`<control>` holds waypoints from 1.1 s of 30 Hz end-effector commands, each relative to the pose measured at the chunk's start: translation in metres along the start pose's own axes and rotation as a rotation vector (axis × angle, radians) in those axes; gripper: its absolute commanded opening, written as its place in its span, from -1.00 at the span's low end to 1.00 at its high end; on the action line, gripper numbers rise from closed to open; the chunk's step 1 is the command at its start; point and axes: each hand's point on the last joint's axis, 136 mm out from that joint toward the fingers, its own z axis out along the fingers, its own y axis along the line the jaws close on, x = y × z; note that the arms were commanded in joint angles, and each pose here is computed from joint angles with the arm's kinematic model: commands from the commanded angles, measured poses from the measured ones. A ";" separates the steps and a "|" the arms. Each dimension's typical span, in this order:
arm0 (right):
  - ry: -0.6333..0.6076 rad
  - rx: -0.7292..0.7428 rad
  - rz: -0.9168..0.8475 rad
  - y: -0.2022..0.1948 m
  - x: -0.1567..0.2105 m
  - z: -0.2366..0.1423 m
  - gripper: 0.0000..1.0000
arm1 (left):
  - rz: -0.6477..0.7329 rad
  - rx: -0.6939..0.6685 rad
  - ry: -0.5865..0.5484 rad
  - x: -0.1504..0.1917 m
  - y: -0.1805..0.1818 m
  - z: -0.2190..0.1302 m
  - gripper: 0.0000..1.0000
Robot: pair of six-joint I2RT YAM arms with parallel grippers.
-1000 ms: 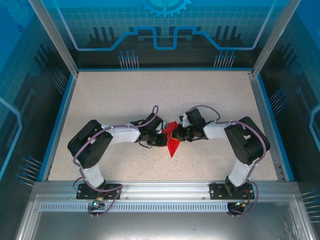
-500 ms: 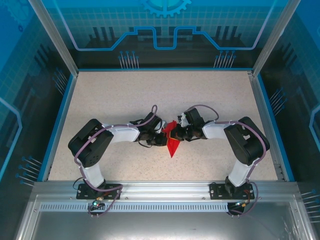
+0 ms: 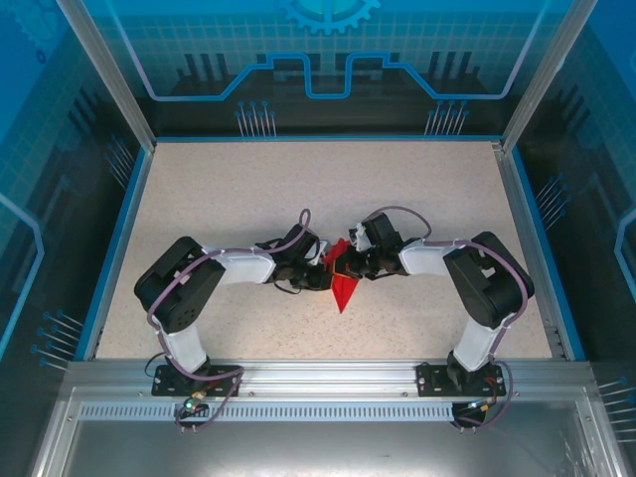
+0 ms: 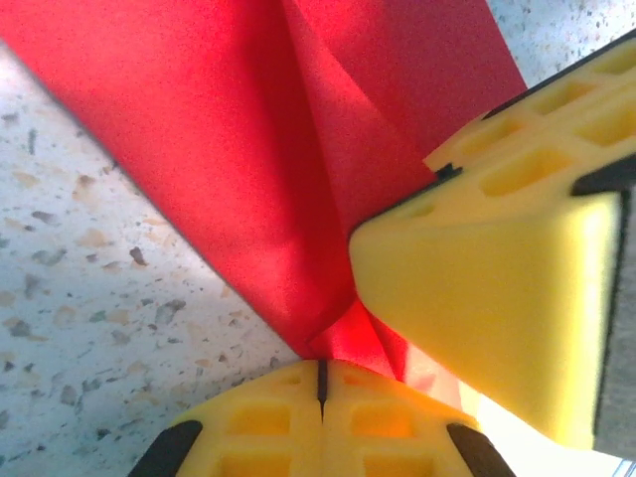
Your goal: Fold a paper plane with a square sheet of paper (pick it up from the middle)
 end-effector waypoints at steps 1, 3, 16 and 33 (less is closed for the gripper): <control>0.026 0.011 0.000 0.000 0.004 0.007 -0.93 | -0.027 -0.048 0.009 0.012 0.021 0.014 -1.00; 0.029 0.010 0.003 -0.001 0.005 0.008 -0.93 | -0.031 -0.040 0.004 0.012 0.021 0.013 -1.00; 0.047 0.011 0.014 -0.006 0.006 0.019 -0.93 | -0.034 0.007 -0.018 0.010 0.016 0.005 -1.00; 0.053 0.043 0.016 -0.017 0.009 0.021 -0.93 | -0.051 0.026 -0.049 0.007 0.015 -0.003 -1.00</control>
